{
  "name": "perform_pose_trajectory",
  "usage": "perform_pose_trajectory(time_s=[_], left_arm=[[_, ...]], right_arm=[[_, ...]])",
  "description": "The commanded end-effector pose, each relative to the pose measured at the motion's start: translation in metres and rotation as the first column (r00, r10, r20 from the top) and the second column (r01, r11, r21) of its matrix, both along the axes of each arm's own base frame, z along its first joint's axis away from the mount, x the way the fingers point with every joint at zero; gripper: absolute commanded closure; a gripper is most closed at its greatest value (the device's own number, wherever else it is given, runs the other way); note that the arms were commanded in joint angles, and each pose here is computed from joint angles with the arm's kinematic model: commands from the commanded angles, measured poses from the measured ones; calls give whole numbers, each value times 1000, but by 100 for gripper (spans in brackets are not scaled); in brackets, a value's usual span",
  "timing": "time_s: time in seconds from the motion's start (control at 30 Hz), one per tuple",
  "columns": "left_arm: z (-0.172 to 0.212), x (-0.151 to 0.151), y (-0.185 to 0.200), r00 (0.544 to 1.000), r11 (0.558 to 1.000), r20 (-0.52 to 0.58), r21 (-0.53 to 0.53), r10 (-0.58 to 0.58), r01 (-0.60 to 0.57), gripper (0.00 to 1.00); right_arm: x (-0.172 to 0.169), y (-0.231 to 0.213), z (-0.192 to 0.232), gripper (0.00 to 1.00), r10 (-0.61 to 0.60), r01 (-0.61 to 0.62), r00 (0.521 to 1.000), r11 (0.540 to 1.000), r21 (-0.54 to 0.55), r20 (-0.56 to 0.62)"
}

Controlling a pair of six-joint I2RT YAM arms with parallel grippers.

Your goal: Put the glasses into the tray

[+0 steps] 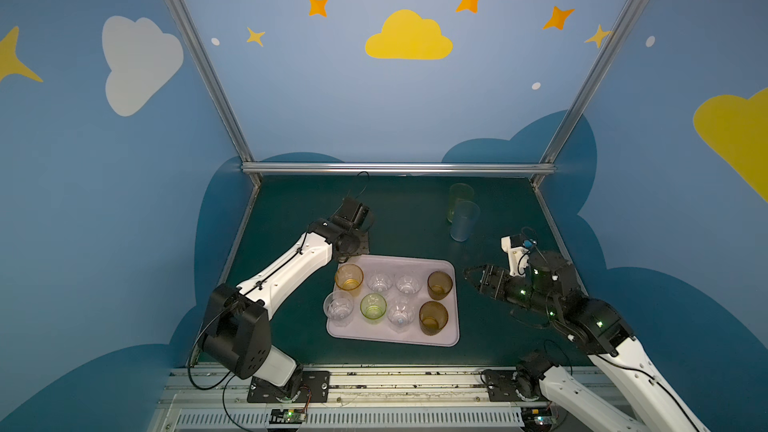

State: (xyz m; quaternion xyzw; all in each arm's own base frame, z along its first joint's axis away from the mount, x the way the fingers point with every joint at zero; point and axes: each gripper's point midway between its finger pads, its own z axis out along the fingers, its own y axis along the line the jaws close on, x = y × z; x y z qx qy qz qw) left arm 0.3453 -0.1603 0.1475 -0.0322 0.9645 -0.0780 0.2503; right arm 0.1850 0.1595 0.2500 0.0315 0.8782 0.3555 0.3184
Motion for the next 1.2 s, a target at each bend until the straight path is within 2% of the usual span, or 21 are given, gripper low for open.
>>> perform_pose_trajectory(time_s=[0.0,0.47,1.17], left_arm=[[-5,0,-3,1000,1000,-23,2,-6,6,96],[-18,-1,-12,996,999,-84,-11,-31,30,96],[-21,-14,-4,992,998,-120,45,-29,35,96]], right_arm=[[4,-2,-1,16,-15,15,1000,1000,-3,12],[7,-3,-5,16,-19,20,1000,999,-25,11],[7,-6,-6,16,-30,31,999,999,-29,10]])
